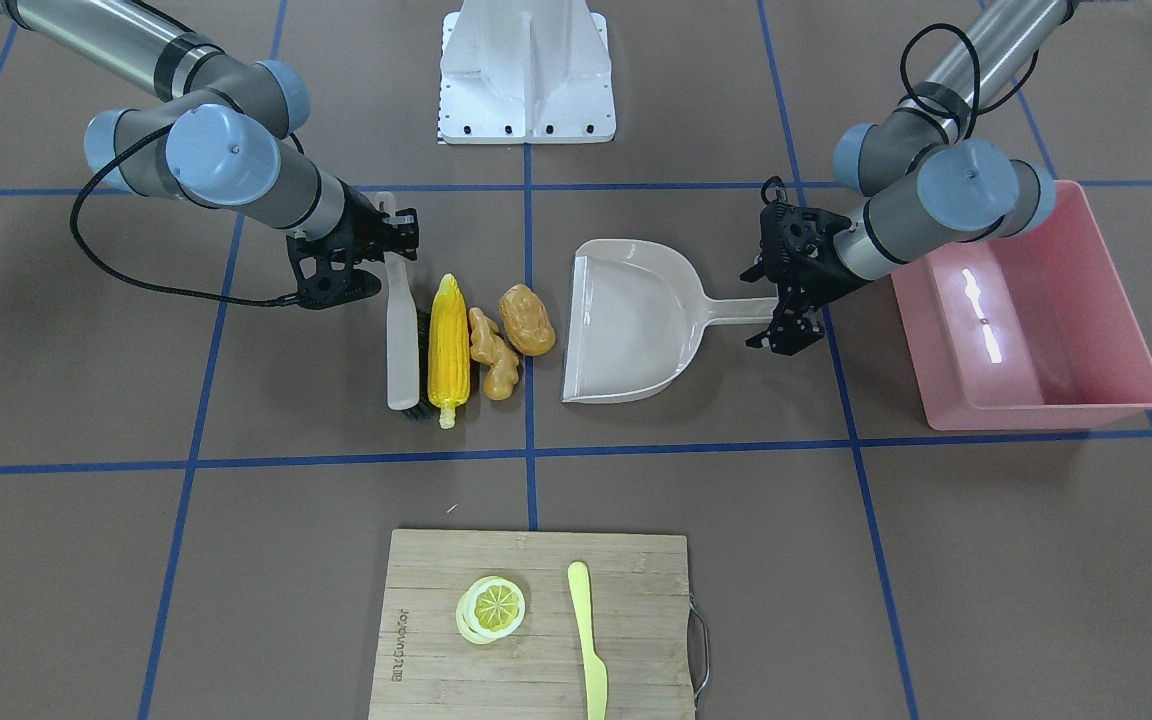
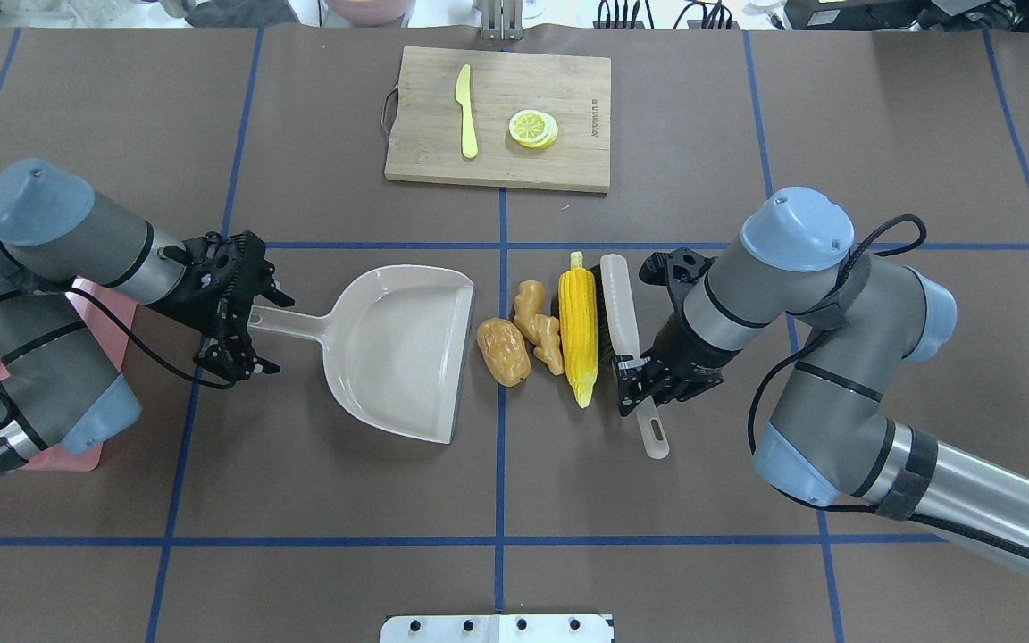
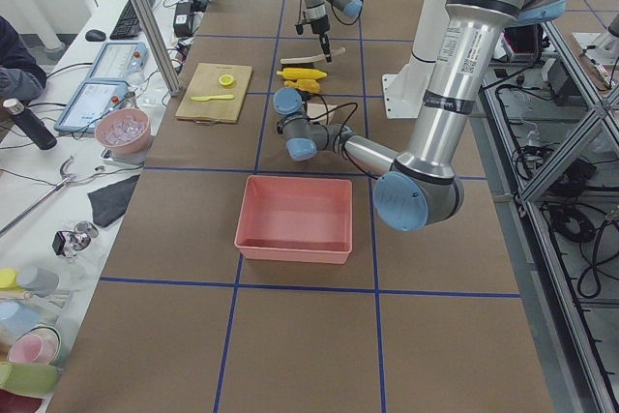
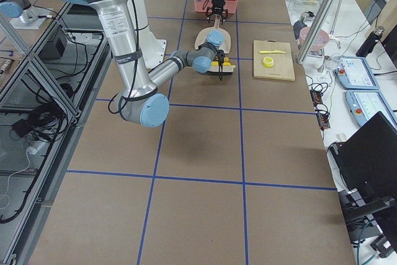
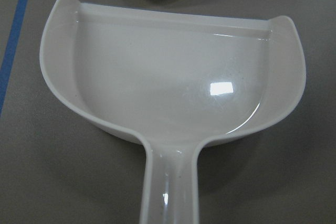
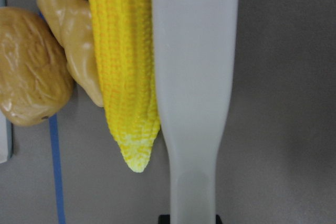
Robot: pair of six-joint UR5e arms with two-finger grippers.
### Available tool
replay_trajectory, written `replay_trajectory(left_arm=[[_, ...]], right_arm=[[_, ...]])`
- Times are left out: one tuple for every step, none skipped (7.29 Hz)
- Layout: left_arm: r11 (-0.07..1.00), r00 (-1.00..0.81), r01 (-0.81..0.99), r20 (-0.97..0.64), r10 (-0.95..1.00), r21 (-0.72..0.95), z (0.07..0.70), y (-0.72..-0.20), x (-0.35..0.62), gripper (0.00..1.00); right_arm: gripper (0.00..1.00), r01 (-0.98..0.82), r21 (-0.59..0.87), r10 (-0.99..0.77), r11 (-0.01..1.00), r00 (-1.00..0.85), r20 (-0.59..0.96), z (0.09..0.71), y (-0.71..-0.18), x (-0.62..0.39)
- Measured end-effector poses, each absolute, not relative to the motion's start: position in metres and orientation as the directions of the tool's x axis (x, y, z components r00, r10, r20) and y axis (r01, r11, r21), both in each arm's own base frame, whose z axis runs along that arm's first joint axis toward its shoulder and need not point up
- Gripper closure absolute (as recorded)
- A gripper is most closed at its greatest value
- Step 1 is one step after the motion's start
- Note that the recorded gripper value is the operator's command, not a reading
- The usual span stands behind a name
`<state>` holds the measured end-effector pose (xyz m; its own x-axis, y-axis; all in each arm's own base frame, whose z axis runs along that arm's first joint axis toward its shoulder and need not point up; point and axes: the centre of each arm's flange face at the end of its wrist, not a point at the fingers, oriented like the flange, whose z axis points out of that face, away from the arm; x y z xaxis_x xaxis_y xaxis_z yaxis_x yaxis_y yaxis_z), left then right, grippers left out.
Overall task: Sweep and dump trash into bin
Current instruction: 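Sweep the corn, ginger and potato into the dustpan with the right gripper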
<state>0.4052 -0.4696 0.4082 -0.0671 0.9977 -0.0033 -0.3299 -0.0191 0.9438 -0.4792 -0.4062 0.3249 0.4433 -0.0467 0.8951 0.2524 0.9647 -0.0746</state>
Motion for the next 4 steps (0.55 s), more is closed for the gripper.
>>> replay_trajectory(left_arm=[[-0.010,-0.063,-0.328,-0.012,0.998,0.945,0.408,-0.470,0.405,0.04],[-0.004,-0.061,-0.327,-0.016,0.998,0.945,0.408,-0.470,0.405,0.04],[0.000,-0.058,-0.324,-0.020,0.998,0.946,0.408,-0.469,0.406,0.04],[0.002,-0.054,-0.315,-0.020,0.998,0.949,0.408,-0.469,0.406,0.04]], right_arm=[[1.00,0.252,-0.079,-0.041,0.965,0.439,0.897,0.319,-0.404,-0.483],[1.00,0.256,-0.084,-0.038,0.963,0.438,0.898,0.315,-0.400,-0.488],[1.00,0.259,-0.083,-0.040,0.962,0.439,0.898,0.313,-0.395,-0.493],[1.00,0.257,-0.078,-0.045,0.963,0.440,0.897,0.311,-0.392,-0.498]])
